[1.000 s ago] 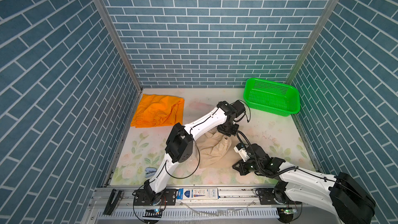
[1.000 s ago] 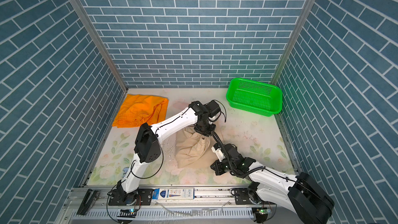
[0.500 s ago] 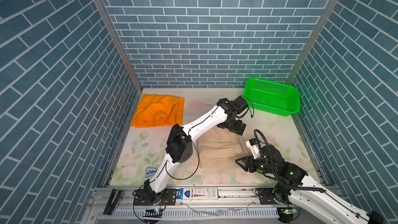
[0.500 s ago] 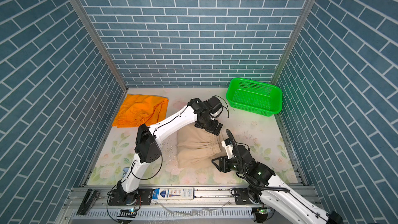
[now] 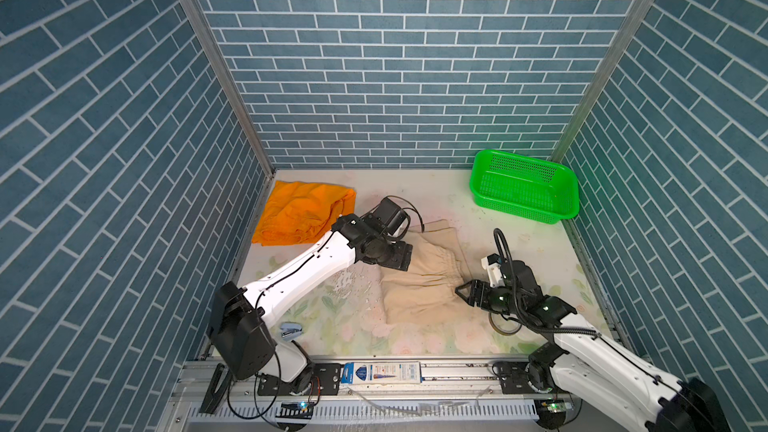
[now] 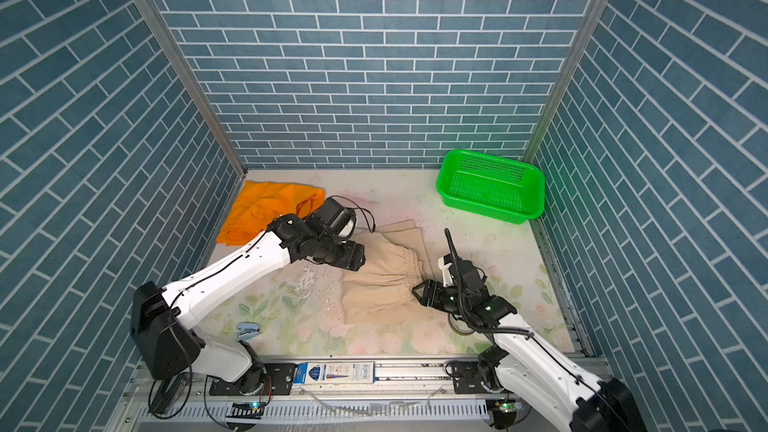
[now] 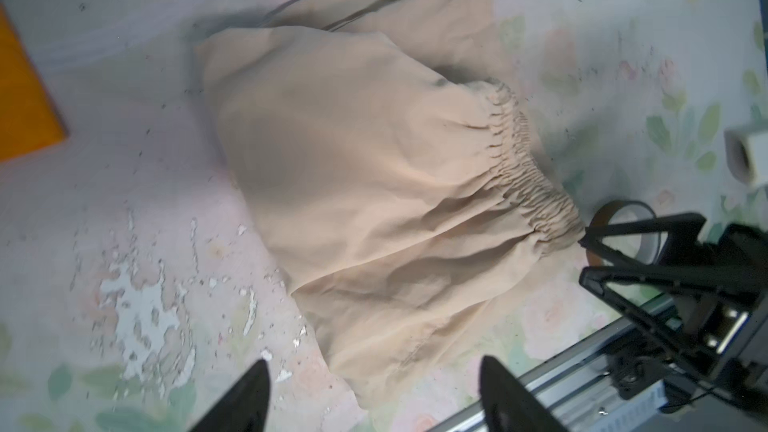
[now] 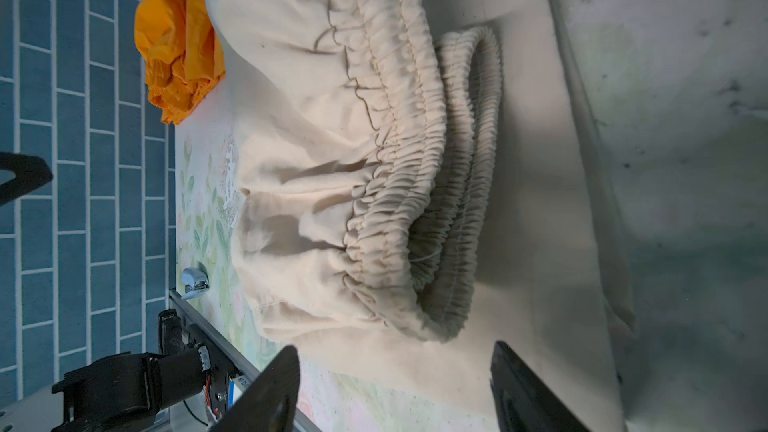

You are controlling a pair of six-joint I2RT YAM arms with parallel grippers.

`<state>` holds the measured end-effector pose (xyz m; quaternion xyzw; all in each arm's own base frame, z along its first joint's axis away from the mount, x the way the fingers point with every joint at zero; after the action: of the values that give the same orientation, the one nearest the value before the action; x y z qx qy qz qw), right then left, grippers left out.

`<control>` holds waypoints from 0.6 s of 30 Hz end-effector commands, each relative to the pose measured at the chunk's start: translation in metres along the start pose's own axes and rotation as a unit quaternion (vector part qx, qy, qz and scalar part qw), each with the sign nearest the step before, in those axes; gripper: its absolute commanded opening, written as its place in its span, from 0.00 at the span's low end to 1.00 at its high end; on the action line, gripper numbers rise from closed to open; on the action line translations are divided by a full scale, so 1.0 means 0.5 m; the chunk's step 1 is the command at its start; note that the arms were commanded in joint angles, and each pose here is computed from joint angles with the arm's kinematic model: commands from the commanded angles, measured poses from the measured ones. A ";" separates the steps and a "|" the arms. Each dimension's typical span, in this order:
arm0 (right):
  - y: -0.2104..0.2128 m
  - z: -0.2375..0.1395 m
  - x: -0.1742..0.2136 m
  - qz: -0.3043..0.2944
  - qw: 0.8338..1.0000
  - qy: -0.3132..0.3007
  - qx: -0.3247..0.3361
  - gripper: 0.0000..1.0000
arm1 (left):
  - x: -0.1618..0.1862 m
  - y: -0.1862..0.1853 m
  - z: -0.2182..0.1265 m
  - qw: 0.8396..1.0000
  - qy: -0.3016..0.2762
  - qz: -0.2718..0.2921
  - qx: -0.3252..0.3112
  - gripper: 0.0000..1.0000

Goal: Fold and stack the shorts

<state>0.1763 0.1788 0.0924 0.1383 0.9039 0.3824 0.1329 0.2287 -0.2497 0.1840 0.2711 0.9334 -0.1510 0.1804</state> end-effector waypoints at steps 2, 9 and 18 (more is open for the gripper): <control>0.030 0.017 -0.021 -0.014 1.000 0.019 -0.004 0.74 | 0.004 -0.081 0.015 0.996 -0.064 0.026 0.051 0.16; 0.004 0.031 -0.028 0.009 0.999 0.026 0.030 0.74 | 0.044 -0.211 0.059 0.984 -0.111 0.084 0.115 0.00; 0.013 0.064 -0.051 0.020 0.999 0.023 -0.012 0.73 | 0.085 -0.288 0.180 0.980 -0.069 0.119 0.140 0.00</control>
<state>0.2044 0.1878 0.0730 0.1541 0.9104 0.3719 0.0960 0.1408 -0.3634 0.1131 0.3874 0.8607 -0.2544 0.2105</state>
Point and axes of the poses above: each gripper's point midway between its finger pads, its own z axis out along the fingers, its own y axis along the line the jaws close on, x = y × z, the point moved 2 cm from there along -z, back along the fingers, and after that the axes turned 14 degrees about z, right-handed, at the moved point
